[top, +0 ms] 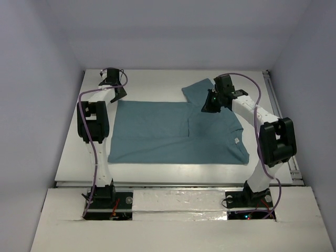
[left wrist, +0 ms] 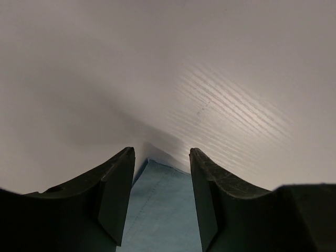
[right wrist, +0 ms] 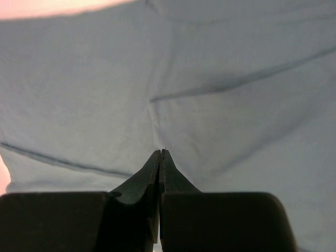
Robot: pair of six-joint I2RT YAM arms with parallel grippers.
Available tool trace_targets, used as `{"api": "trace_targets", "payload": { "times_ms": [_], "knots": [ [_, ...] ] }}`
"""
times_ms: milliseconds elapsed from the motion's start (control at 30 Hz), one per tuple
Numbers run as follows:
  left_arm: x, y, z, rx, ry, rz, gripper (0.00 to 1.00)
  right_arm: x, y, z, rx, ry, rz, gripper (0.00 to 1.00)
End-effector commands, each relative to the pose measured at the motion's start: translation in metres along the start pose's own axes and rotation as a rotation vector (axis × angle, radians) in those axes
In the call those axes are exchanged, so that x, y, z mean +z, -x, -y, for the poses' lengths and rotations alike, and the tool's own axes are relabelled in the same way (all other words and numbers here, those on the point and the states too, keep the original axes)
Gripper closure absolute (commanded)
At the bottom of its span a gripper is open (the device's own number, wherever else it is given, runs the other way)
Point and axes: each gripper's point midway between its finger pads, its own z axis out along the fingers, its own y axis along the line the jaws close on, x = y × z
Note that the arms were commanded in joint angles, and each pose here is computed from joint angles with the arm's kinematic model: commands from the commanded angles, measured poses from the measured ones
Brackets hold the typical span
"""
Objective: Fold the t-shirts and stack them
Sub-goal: Grap the side of the flattened tshirt furthest away from the robot with both arms
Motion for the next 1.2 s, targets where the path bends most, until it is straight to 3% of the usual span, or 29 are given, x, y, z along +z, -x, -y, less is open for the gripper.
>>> {"api": "trace_targets", "payload": {
  "times_ms": [0,233,333,500,533,667,733,767,1000,1167],
  "knots": [
    [-0.003,0.006,0.003,0.019,-0.004,0.008,0.58,-0.009,0.054,-0.002,-0.002,0.050,0.118,1.00],
    [0.000,-0.009,-0.005,0.015,0.014,-0.016,0.61,0.008,0.100,0.027,0.059,0.012,0.162,1.00],
    [0.001,-0.018,-0.005,0.015,0.021,-0.028,0.68,0.022,0.130,0.052,0.099,-0.042,0.210,1.00],
    [-0.001,-0.022,-0.002,0.009,0.013,-0.022,0.79,0.058,0.190,0.078,0.130,-0.083,0.285,0.74],
    [-0.002,-0.021,-0.002,0.007,0.016,-0.018,0.82,0.084,0.188,0.097,0.145,-0.113,0.260,0.70],
    [0.000,-0.022,-0.003,-0.002,0.026,-0.016,0.92,0.120,0.224,0.121,0.141,-0.148,0.335,0.46],
    [0.000,-0.022,-0.004,-0.003,0.029,-0.018,0.99,0.122,0.253,0.112,0.135,-0.115,0.404,0.39],
    [-0.001,-0.022,-0.004,-0.003,0.029,-0.019,1.00,0.148,0.243,0.130,0.167,-0.128,0.372,0.34],
    [-0.009,-0.019,-0.006,0.003,0.026,-0.004,1.00,0.194,0.229,0.122,0.283,0.024,0.345,0.33],
    [-0.015,-0.012,-0.004,0.007,0.017,0.008,1.00,0.213,0.212,0.098,0.296,0.081,0.299,0.44]
  ]
}}
